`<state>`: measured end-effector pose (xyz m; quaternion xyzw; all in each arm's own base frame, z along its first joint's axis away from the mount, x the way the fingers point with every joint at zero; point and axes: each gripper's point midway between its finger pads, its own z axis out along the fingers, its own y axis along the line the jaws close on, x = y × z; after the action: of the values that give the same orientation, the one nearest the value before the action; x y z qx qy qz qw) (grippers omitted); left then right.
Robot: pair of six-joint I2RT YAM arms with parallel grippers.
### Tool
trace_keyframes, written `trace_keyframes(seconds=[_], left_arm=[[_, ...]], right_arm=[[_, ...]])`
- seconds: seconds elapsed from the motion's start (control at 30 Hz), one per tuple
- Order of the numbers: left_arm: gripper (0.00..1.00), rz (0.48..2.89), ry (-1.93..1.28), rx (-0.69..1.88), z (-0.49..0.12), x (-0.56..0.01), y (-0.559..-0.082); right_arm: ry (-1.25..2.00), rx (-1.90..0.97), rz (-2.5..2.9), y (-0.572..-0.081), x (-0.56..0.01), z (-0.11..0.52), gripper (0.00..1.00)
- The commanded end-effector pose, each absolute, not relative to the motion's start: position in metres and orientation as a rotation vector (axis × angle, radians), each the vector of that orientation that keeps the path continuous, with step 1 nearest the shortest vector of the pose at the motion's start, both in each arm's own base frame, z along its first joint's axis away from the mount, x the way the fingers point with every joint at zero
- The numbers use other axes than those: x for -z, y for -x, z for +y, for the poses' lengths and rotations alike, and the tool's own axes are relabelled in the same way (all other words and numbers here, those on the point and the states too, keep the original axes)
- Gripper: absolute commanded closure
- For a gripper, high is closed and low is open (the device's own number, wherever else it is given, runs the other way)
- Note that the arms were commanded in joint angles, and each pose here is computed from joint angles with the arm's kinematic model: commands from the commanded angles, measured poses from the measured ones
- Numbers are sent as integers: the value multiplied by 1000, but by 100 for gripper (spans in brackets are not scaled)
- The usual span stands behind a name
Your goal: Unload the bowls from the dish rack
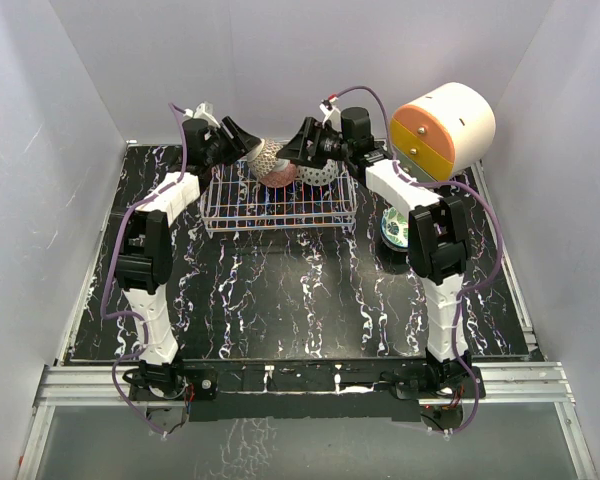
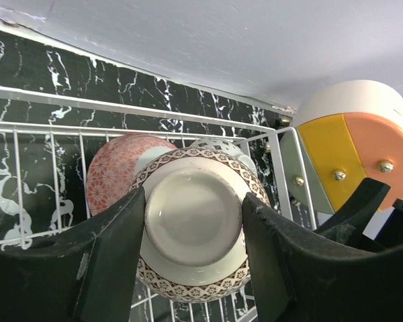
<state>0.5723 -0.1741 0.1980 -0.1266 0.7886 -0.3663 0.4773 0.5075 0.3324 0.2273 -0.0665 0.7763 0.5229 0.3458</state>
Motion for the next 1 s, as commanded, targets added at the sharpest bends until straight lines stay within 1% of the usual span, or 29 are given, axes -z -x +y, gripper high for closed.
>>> trace_keyframes(seconds=[0.0, 0.2, 0.27, 0.63, 0.97], left_arm=[[75, 1750, 274, 1036, -179, -274, -562], [75, 1730, 333, 1112, -177, -274, -559], [75, 1719, 344, 1133, -176, -275, -558], [76, 1618, 424, 1268, -173, -276, -553], [77, 1588, 478, 1335, -169, -273, -552]], right_arm=[[219, -1398, 1877, -518, -272, 342, 28], [178, -1399, 1918, -526, -261, 346, 28], [168, -1409, 1918, -527, -259, 347, 29], [148, -1515, 1875, -527, -269, 354, 33], [106, -1575, 1880, -527, -261, 359, 33]])
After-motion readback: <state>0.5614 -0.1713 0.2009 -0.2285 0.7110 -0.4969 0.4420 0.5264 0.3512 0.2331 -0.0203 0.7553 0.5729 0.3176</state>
